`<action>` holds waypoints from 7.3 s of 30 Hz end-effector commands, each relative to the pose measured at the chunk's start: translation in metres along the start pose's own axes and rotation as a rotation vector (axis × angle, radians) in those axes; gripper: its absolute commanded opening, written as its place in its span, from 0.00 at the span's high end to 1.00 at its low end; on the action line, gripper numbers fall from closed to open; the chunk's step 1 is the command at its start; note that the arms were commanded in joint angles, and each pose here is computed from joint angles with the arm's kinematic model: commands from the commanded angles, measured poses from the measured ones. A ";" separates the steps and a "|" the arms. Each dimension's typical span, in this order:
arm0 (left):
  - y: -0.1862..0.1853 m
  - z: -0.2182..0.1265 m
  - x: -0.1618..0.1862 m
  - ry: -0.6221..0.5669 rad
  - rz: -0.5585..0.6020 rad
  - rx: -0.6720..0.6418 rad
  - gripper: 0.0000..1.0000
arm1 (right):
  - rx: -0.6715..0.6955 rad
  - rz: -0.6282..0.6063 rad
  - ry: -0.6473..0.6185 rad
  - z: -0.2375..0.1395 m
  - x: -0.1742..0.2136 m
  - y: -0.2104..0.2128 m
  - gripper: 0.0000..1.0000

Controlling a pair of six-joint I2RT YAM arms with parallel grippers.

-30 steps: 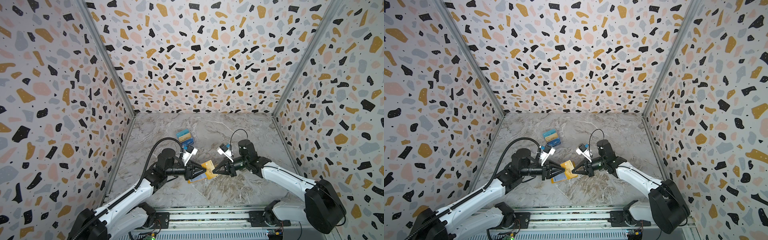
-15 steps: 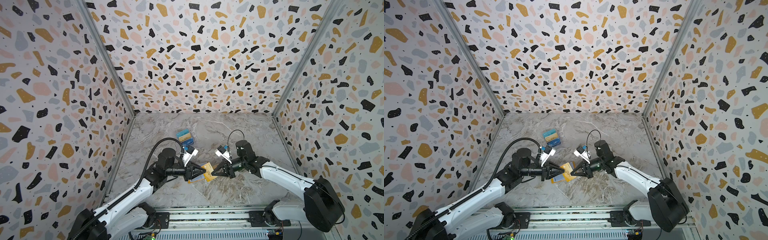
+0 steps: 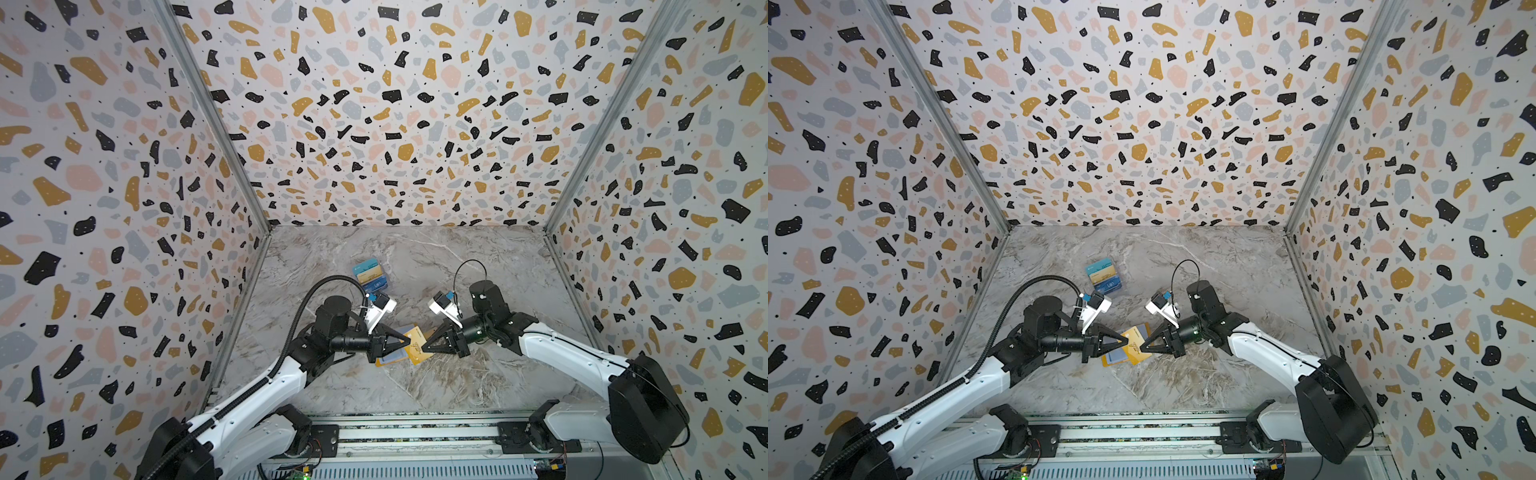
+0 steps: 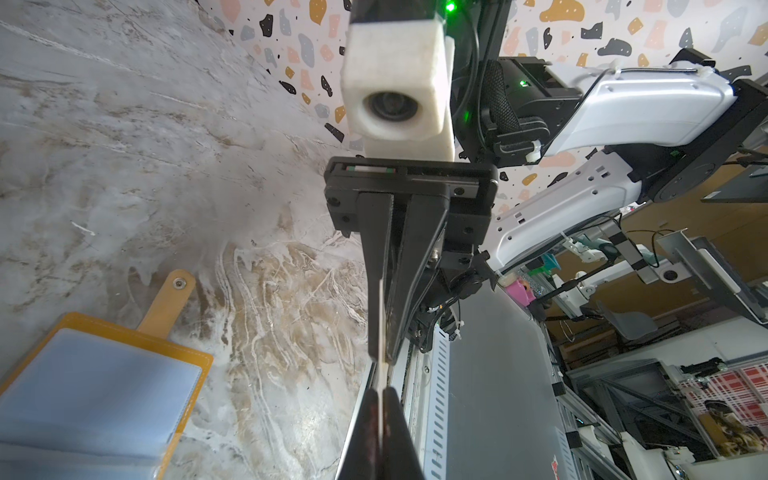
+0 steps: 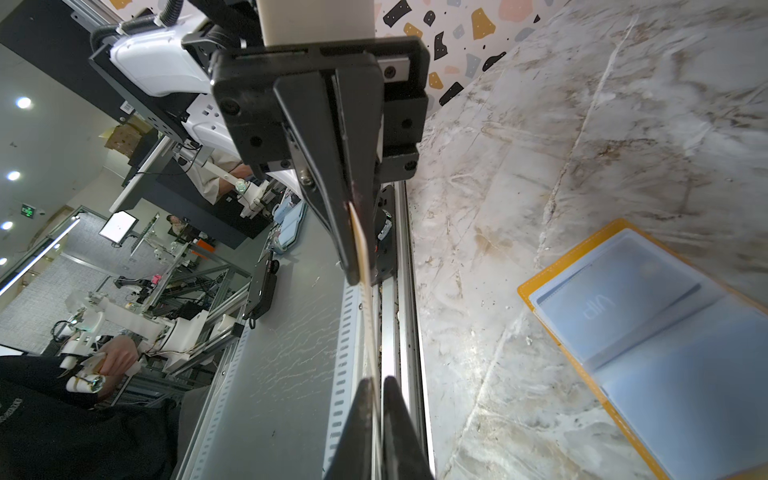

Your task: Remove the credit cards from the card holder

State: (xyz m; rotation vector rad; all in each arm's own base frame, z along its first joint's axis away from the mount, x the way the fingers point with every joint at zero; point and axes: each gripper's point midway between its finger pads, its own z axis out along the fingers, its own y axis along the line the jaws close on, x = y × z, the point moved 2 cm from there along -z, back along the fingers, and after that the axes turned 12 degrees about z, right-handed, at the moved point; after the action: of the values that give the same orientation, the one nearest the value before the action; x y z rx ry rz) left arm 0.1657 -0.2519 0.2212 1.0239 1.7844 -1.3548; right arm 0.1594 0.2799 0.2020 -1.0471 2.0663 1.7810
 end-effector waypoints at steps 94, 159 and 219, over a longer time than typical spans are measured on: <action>0.004 -0.070 -0.074 -0.840 -0.147 -0.088 1.00 | -0.205 -0.070 -0.587 -0.001 -0.109 0.065 0.96; -0.025 -0.031 -0.035 0.254 0.243 -0.046 0.78 | -0.031 -0.228 0.100 0.018 -0.031 0.047 1.00; 0.076 -0.056 -0.070 0.285 0.398 -0.532 1.00 | 0.417 -0.202 -0.218 -0.042 -0.044 0.008 0.25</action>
State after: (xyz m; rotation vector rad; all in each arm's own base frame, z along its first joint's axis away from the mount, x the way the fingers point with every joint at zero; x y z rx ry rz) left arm 0.2307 -0.2104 0.2422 1.2769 1.9264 -0.6696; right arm 0.1841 0.2651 0.2377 -0.9632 2.0040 1.3176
